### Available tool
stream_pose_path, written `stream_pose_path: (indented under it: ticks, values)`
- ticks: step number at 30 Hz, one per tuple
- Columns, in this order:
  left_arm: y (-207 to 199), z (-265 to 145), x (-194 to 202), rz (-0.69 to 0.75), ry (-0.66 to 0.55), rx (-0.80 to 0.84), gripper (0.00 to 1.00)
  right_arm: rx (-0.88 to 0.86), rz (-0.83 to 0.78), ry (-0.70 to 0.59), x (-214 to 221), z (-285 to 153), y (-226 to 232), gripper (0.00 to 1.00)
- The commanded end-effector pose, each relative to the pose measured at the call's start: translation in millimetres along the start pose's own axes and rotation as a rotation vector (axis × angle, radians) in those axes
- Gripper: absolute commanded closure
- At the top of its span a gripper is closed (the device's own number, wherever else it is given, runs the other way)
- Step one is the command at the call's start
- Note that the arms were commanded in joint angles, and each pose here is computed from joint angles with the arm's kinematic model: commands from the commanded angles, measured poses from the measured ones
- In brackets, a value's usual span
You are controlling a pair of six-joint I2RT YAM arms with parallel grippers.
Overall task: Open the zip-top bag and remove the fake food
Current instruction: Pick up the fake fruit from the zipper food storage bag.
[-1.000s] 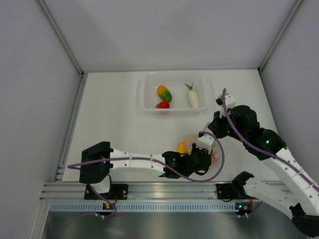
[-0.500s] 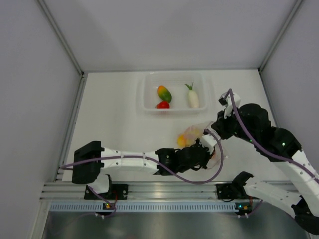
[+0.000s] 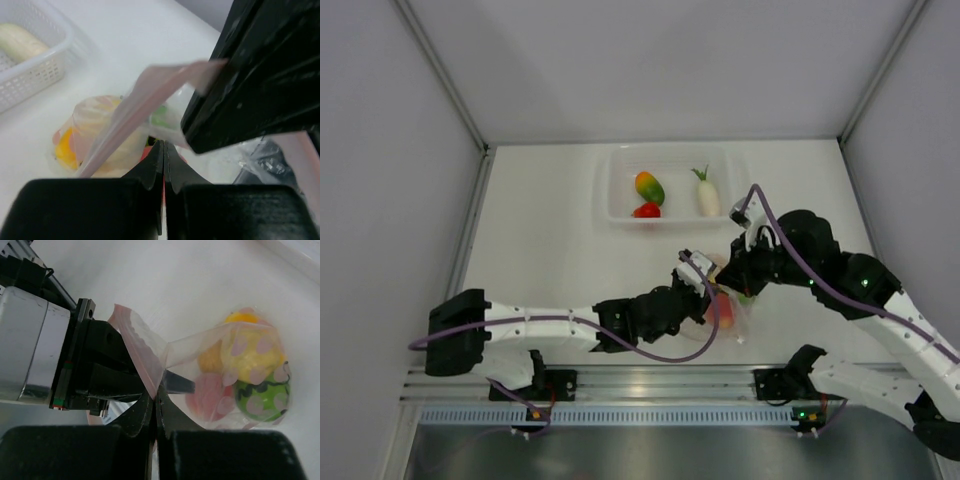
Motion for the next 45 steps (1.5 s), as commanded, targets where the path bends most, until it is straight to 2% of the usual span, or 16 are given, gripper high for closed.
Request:
stream_pose_path:
  ticks: [1,4,5,8,11,20,23,25,29,31,32,34,40,45]
  values:
    - [-6,8,-31,-0.014,-0.152,0.023,1.00,-0.121,-0.005,-0.051,-7,3,19,1.00]
    - [-20,19,-25,0.024,-0.132,0.097,1.00,-0.035,0.034,-0.158,-17,-4,14,1.00]
    - [-23,21,-23,0.025,-0.125,0.113,1.00,0.053,0.053,-0.221,-23,-8,5,1.00]
    - [-27,22,-9,0.015,-0.092,0.137,1.00,0.207,0.108,-0.298,-29,-15,-9,1.00]
    - [-28,23,5,0.030,-0.061,0.124,1.00,0.311,0.128,-0.306,-27,-11,-22,1.00]
    - [-39,39,43,0.123,0.028,0.160,0.99,0.246,0.122,-0.275,-22,-6,-17,1.00]
    - [-39,41,55,0.179,0.052,0.172,0.88,0.208,0.128,-0.272,-22,-10,-12,1.00]
    - [-39,43,58,0.201,0.057,0.173,0.85,0.183,0.131,-0.273,-22,-11,-9,1.00]
    - [-43,45,58,0.217,0.046,0.204,0.66,0.117,0.141,-0.247,-18,-8,-3,1.00]
    - [-46,50,60,0.229,0.052,0.211,0.61,0.108,0.144,-0.247,-18,-7,-2,1.00]
    - [-47,51,60,0.237,0.051,0.214,0.52,0.091,0.145,-0.241,-17,-8,0,1.00]
    - [-47,54,67,0.251,0.067,0.218,0.41,0.074,0.146,-0.242,-18,-8,2,1.00]
    - [-45,62,80,0.274,0.098,0.193,0.36,-0.005,0.144,-0.219,-13,-11,11,1.00]
    - [-34,69,84,0.287,0.112,0.077,0.32,-0.104,0.146,-0.184,-8,-10,20,1.00]
Point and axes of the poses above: each gripper's point midway between its finger pads, its own z axis out along the fingers, its own y axis along the line the jaws close on, x = y × z, the point moved 7 cm from there along -z, back along the fingers, and after that the axes turned 15 degrees about z, right-handed, at the moved point
